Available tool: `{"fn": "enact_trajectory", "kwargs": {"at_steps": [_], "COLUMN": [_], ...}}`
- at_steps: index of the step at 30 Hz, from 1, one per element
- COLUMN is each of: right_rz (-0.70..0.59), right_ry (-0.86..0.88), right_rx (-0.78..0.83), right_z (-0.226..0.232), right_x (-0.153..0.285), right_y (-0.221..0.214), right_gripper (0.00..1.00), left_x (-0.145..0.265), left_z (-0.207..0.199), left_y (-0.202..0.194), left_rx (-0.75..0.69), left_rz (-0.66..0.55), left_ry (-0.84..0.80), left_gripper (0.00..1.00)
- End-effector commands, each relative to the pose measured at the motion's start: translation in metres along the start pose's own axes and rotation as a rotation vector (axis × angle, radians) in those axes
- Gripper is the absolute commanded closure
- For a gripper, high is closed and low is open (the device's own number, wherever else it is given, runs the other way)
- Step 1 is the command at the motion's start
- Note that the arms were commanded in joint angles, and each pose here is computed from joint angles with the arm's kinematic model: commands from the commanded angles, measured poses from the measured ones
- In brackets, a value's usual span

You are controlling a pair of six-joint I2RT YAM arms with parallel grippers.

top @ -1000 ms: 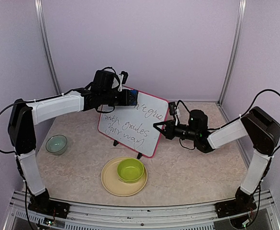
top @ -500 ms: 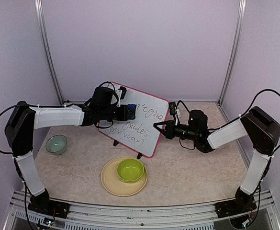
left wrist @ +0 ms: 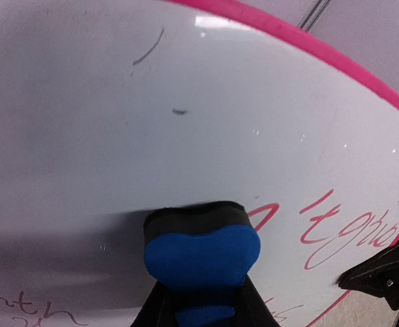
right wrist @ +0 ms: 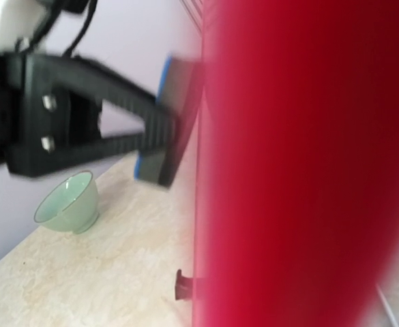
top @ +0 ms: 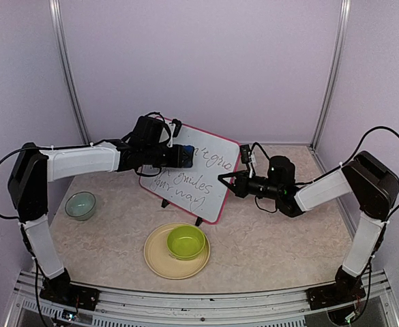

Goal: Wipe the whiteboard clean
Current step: Erase the center of the whiteboard.

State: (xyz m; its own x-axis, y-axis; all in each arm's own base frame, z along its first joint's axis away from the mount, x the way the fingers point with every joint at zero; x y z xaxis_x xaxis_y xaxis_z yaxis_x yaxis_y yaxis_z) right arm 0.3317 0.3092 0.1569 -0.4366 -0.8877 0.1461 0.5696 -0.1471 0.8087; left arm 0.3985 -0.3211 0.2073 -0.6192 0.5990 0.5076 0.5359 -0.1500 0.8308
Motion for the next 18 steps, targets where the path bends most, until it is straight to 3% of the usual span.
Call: {"fn": "enact_trajectory", "kwargs": {"at_steps": [1, 18], "right_rz": [0.585, 0.582], "right_ry": [-0.04, -0.037], "right_rx": [-0.057, -0.05], "right_z": [-0.023, -0.021], "right_x": [0.029, 0.029], "right_y": [-0.16, -0.159], "right_gripper": [1.0, 1.0], "left_x": [-0.001, -0.011], "left_z": [-0.005, 0.001], "left_y": [0.03, -0.06], "left_rx": [-0.021, 0.024], "left_rz": [-0.065, 0.069], "left_ry": [-0.004, -0.001], "left_gripper": [0.98, 0.98]}}
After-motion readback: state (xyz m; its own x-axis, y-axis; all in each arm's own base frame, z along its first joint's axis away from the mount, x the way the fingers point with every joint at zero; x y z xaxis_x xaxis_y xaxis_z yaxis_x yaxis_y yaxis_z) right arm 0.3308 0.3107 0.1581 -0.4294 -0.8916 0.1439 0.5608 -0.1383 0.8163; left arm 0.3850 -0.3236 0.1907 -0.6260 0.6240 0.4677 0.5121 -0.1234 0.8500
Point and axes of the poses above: each gripper's point midway between its finger pads, its own x axis back along the fingers, its own z axis along the line the jaws close on, y = z × x, the point moved 4 cm from there along x, back along the fingers, and after that the axes turned 7 degrees about -x, right-handed, at the moved point
